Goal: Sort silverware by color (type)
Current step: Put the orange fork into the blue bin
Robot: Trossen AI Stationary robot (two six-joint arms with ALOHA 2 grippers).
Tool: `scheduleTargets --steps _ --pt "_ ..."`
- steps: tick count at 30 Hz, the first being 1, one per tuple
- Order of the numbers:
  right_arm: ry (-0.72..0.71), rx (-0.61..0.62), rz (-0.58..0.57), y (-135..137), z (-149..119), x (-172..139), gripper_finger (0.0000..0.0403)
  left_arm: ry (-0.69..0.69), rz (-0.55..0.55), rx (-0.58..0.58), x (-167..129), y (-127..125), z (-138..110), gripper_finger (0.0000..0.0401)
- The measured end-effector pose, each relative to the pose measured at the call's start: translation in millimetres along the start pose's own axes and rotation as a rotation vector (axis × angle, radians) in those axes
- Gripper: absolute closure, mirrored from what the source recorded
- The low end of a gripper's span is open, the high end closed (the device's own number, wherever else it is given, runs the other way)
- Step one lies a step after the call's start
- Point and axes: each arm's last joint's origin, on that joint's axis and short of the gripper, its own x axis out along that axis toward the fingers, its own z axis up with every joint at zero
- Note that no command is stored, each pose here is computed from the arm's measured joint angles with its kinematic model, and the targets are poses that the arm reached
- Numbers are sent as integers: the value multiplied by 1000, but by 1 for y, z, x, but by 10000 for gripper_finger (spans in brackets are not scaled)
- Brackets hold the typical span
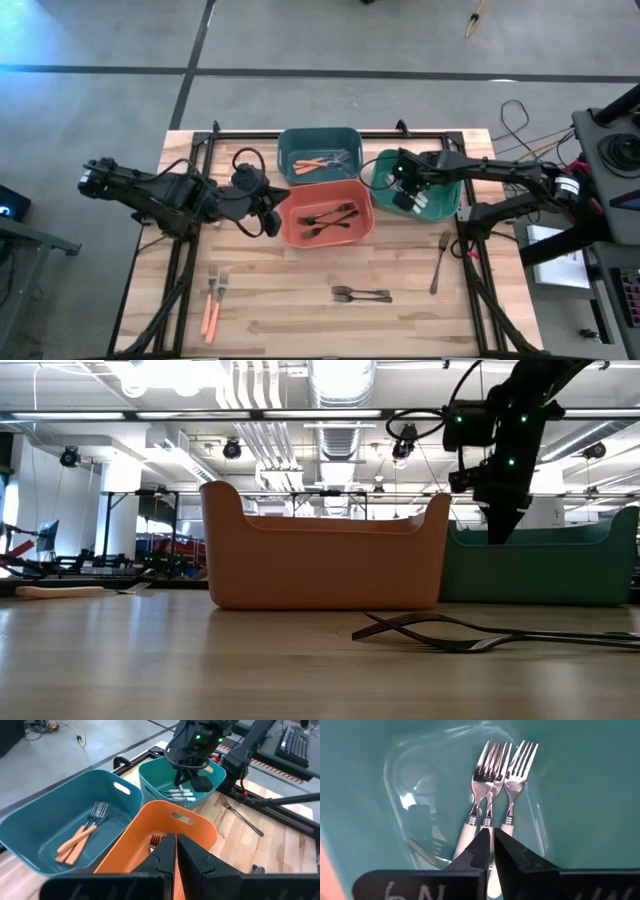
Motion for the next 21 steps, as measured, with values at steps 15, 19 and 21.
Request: scheduleTargets --steps 15,19,21 --pt "-346 146 84 -1 43 -96 386 395 208 -337 34 51 -12 401" --pt "-432 132 106 -1 49 -121 385 639 331 -338 50 70 -26 401" --pt "-467 120 112 -1 52 -130 385 782 402 -306 57 83 -33 401"
